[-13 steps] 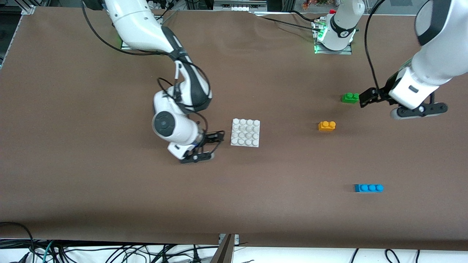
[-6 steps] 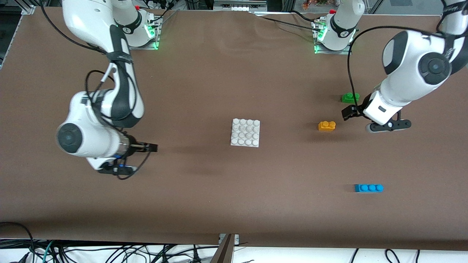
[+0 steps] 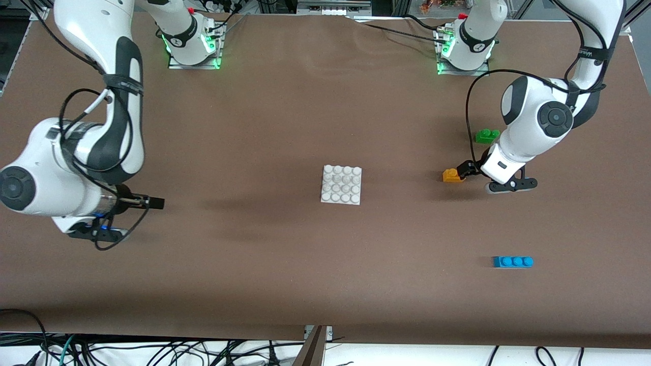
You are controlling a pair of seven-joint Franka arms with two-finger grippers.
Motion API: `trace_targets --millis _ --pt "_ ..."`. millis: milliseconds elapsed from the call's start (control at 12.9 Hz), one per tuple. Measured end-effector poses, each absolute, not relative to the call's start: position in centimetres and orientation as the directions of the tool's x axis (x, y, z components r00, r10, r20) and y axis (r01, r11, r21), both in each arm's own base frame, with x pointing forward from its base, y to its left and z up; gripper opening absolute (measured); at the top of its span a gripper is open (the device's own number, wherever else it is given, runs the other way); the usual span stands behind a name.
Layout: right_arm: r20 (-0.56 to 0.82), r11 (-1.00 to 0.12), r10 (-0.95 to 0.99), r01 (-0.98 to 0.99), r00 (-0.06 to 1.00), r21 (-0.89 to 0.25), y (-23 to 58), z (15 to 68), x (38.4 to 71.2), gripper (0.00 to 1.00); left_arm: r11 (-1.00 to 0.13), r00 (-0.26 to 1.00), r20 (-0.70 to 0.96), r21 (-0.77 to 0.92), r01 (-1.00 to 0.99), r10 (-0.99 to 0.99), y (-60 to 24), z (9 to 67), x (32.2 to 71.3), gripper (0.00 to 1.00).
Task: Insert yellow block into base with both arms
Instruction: 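Retract the right arm while the left gripper lowers over the yellow brick, then grasp the yellow brick with the left gripper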
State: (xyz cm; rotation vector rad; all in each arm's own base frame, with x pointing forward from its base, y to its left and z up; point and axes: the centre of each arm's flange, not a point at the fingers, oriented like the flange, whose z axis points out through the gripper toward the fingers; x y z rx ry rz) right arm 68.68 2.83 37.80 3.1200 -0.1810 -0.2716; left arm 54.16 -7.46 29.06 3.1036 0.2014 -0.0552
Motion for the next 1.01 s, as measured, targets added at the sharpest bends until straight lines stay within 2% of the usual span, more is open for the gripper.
trace_targets --millis 233,388,776,1009 --pt "-0.174 -0.992 -0.118 -0.108 0.978 0.065 0.0 41.7 67.2 1.0 -0.992 0.991 -0.049 0.027 0.125 0.124 -7.7 28.4 53.7 1.0" --pt "-0.143 -0.994 -0.108 -0.101 0.984 0.05 0.1 46.4 65.3 1.0 -0.992 0.991 -0.047 0.027 0.125 0.123 -7.7 28.4 53.8 1.0" --pt "-0.044 -0.979 -0.202 -0.203 0.978 -0.014 -2.8 59.1 57.8 1.0 -0.992 0.991 -0.046 0.027 0.125 0.124 -7.7 28.5 53.8 1.0" --pt "-0.044 -0.978 -0.205 -0.206 0.978 -0.02 -1.9 59.5 56.0 1.0 -0.992 0.991 -0.047 0.027 0.125 0.124 -7.7 28.4 53.7 1.0"
